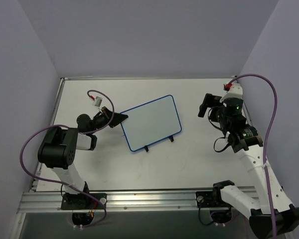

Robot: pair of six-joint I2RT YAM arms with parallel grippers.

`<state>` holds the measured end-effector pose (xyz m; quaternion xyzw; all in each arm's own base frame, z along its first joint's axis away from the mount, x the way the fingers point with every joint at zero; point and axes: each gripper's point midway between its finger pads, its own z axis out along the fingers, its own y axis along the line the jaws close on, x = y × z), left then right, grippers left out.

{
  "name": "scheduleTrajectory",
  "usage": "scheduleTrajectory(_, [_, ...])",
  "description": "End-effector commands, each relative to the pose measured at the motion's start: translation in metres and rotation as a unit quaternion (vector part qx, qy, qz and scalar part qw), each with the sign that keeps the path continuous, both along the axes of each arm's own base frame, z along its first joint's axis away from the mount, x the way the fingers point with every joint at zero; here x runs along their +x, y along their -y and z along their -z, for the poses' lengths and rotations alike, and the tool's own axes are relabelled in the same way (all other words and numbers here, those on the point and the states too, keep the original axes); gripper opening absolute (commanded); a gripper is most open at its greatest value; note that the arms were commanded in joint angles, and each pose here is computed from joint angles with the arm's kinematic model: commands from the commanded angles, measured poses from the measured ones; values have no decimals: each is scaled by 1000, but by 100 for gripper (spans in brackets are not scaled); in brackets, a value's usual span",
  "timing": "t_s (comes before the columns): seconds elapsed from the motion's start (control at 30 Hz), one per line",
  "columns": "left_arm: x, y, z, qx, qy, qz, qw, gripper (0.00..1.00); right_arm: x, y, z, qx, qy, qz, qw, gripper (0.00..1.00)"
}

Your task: Erase the whiteboard

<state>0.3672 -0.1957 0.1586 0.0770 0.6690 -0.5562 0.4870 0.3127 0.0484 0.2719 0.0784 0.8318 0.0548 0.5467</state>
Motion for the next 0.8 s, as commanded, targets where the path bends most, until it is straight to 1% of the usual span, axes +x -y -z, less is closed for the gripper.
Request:
scheduleTrajectory(0.0, [5, -17, -29, 49, 187, -49, 980, 7, 2, -4, -13, -1, 20, -8, 1000, 100])
scheduleTrajectory(0.3, [6, -28, -34, 49, 188, -69, 979, 9, 0, -2, -13, -3, 20, -5, 1000, 100])
scheduleTrajectory(0.43, [7, -25, -32, 46, 181, -57, 981, 15, 0, -4, -13, -3, 20, -7, 1000, 100])
scheduleTrajectory(0.57, [5, -21, -28, 45, 176, -47, 982, 28, 0, -3, -12, -3, 20, -6, 1000, 100])
scheduleTrajectory(0.6, [6, -21, -27, 45, 175, -47, 982, 35, 0, -3, -12, -4, 20, -5, 1000, 100])
scheduleTrajectory(0.7, [6, -20, -26, 45, 173, -50, 983, 40, 0, -3, -12, -4, 21, -6, 1000, 100])
scheduleTrajectory(0.77, [5, -19, -26, 46, 175, -47, 982, 41, 0, -3, -11, -5, 20, -5, 1000, 100])
